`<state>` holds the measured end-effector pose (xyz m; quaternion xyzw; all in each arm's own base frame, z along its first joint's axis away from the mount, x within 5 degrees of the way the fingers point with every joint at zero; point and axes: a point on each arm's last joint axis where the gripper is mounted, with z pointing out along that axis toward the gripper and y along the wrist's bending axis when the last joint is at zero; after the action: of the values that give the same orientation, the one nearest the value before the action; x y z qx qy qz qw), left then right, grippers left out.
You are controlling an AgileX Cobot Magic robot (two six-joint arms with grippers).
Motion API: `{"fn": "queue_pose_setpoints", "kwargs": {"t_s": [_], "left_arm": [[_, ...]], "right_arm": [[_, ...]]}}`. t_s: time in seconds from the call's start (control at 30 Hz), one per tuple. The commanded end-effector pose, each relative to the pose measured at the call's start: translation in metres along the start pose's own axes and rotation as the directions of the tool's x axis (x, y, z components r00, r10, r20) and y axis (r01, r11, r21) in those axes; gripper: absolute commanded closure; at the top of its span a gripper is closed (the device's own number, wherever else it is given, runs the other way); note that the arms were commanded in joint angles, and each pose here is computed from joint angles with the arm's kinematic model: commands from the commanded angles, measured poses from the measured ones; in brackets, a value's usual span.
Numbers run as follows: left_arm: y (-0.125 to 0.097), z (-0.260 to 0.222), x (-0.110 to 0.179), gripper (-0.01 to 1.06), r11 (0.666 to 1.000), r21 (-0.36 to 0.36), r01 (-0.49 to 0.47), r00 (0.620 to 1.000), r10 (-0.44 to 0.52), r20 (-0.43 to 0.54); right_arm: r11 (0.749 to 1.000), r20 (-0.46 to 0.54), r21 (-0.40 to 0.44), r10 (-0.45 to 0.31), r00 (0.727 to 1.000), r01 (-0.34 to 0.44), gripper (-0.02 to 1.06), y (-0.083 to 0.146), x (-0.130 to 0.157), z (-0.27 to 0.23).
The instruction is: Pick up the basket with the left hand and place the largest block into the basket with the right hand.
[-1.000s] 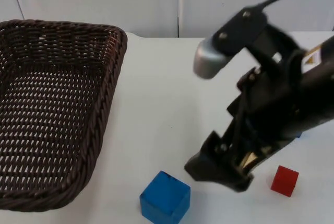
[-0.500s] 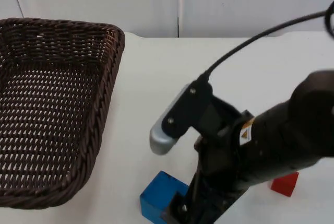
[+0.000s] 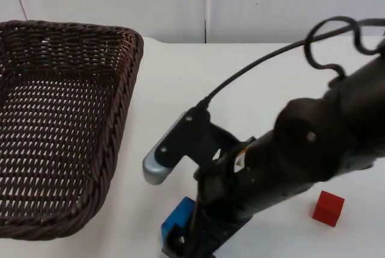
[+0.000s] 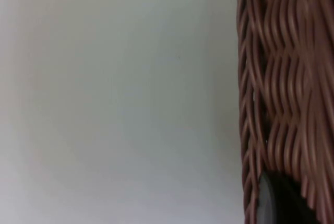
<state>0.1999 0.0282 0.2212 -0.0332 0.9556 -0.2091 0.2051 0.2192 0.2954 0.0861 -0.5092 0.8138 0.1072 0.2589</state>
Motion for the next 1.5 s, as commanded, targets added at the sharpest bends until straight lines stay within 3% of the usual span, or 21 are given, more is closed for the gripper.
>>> {"fn": "queue_pose_setpoints", "kwargs": {"t_s": [0.0, 0.47, 0.57, 0.73, 0.77, 0.93, 1.2, 1.47], "left_arm": [[-0.003, -0.002, -0.001, 1.05, 1.0, 0.024, 0.016, 1.0, -0.017, 0.027], [-0.003, -0.002, -0.001, 1.05, 1.0, 0.024, 0.016, 1.0, -0.017, 0.027], [-0.003, -0.002, -0.001, 1.05, 1.0, 0.024, 0.016, 1.0, -0.017, 0.027], [-0.003, -0.002, -0.001, 1.05, 1.0, 0.024, 0.016, 1.0, -0.017, 0.027], [-0.003, -0.002, -0.001, 1.05, 1.0, 0.024, 0.016, 1.0, -0.017, 0.027], [-0.004, -0.002, -0.001, 1.05, 0.999, 0.027, 0.018, 0.999, -0.019, 0.028], [-0.004, -0.002, -0.001, 1.05, 0.999, 0.027, 0.018, 0.999, -0.019, 0.028], [-0.004, -0.002, -0.001, 1.05, 0.999, 0.029, 0.018, 0.999, -0.019, 0.026]], "right_arm": [[1.0, -0.025, -0.018, -0.003, 1.0, 0.003, -0.01, 0.002, 0.001, 0.006], [0.999, -0.073, -0.035, 0.017, 0.997, -0.02, 0.0, 0.005, 0.009, 0.015], [0.999, -0.082, -0.042, 0.017, 0.996, -0.021, 0.09, 0.005, 0.01, 0.015], [0.998, -0.087, -0.044, 0.036, 0.996, -0.04, 0.52, 0.006, 0.01, 0.014], [0.998, -0.087, -0.044, 0.036, 0.996, -0.04, 0.52, 0.006, 0.01, 0.014], [0.996, -0.094, -0.079, 0.023, 0.995, -0.031, 1.02, 0.006, 0.003, -0.003], [0.988, -0.119, -0.14, -0.086, 0.989, 0.069, 1.05, 0.009, -0.006, -0.044], [0.993, -0.115, -0.079, -0.098, 0.989, 0.089, 1.05, 0.004, -0.007, -0.097]]}}
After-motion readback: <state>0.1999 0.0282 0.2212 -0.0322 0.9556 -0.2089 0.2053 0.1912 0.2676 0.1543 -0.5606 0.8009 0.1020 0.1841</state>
